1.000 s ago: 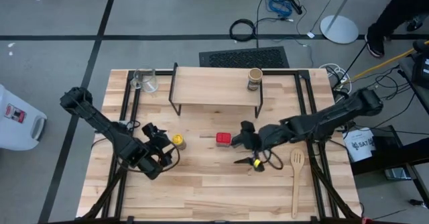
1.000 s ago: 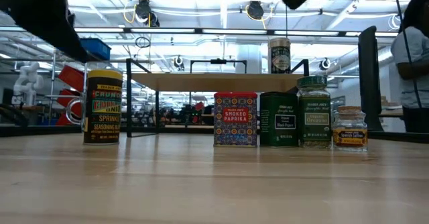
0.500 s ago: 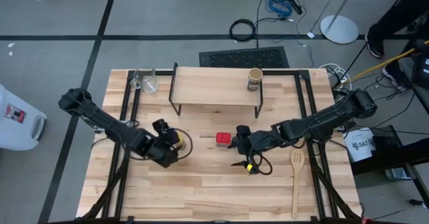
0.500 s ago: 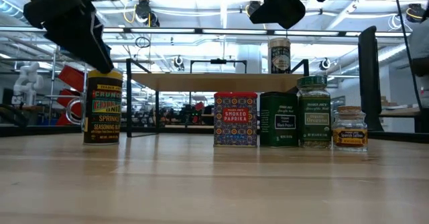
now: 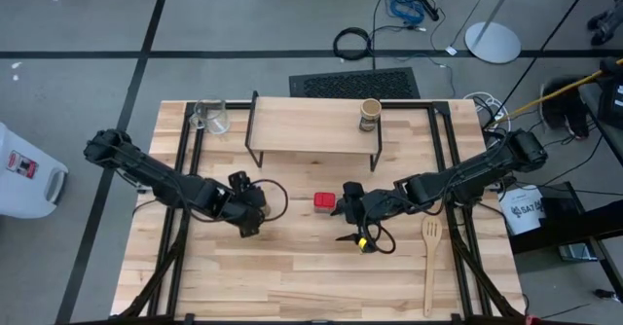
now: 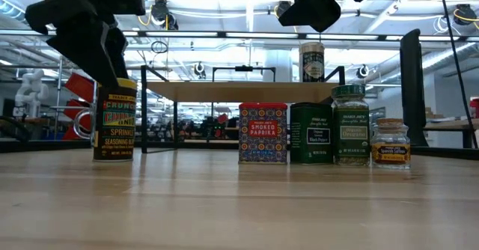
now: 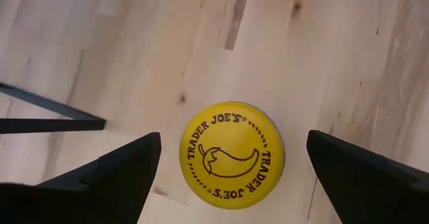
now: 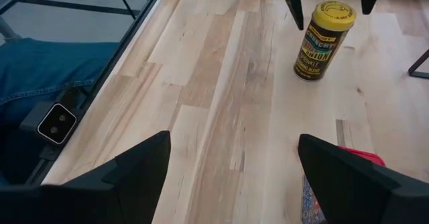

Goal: Shelf spices
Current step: Put the yellow seasoning bottle on the shelf

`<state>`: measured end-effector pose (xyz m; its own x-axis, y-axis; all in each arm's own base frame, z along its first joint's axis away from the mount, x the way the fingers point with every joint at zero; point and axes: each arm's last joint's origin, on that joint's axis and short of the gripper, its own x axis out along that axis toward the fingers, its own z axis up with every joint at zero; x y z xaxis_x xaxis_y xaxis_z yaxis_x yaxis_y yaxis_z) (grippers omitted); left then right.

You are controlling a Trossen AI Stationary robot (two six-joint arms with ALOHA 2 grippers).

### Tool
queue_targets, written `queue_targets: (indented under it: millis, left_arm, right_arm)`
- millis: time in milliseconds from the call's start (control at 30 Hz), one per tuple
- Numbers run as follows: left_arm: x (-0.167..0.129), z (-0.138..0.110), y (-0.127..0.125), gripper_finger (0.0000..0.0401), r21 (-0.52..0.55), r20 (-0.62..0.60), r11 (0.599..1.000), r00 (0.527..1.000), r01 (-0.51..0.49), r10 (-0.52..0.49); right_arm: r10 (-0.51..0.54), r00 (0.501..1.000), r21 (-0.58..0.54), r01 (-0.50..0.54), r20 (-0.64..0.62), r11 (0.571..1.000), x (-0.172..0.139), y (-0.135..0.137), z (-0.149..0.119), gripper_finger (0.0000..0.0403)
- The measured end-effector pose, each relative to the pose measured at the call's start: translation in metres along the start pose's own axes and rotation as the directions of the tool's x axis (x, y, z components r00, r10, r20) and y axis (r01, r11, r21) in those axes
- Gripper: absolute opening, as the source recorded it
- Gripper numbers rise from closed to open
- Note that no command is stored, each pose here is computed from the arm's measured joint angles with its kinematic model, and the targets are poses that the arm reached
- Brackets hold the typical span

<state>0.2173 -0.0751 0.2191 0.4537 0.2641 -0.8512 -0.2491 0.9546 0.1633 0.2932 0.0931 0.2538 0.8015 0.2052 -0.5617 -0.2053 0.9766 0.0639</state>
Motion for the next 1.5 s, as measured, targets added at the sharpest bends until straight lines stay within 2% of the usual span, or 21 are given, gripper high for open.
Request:
queue_targets:
  millis: [400, 900, 1100, 1267, 1500]
  left_arm:
    - [0.003, 0.002, 0.005, 0.0316, 0.007, -0.032, 0.999, 0.999, 0.035, -0.034]
    - [0.002, 0.003, 0.003, 0.0248, 0.074, -0.032, 0.995, 0.998, 0.063, -0.061]
    - [0.002, 0.007, 0.001, 0.0243, 0.065, 0.003, 0.994, 0.996, 0.085, -0.086]
    - [0.002, 0.007, 0.001, 0.0243, 0.062, 0.009, 0.994, 0.996, 0.088, -0.088]
    - [-0.006, 0.018, -0.001, 0.0243, 0.047, 0.057, 0.993, 0.992, 0.109, -0.112]
  right_arm:
    - [0.000, 1.000, -0.005, 0.000, 0.001, 1.000, 0.000, 0.000, 0.000, 0.0315]
    - [0.003, 0.999, -0.008, -0.003, 0.043, 1.000, 0.000, 0.000, 0.004, 0.0315]
    - [0.010, 0.992, 0.015, -0.012, 0.122, 1.000, 0.002, 0.001, 0.012, 0.0315]
    - [-0.004, 0.989, 0.022, 0.001, 0.150, 1.000, 0.015, -0.002, 0.011, 0.0315]
    - [-0.139, 0.973, 0.066, 0.129, 0.184, 0.990, 0.036, -0.020, 0.009, 0.0315]
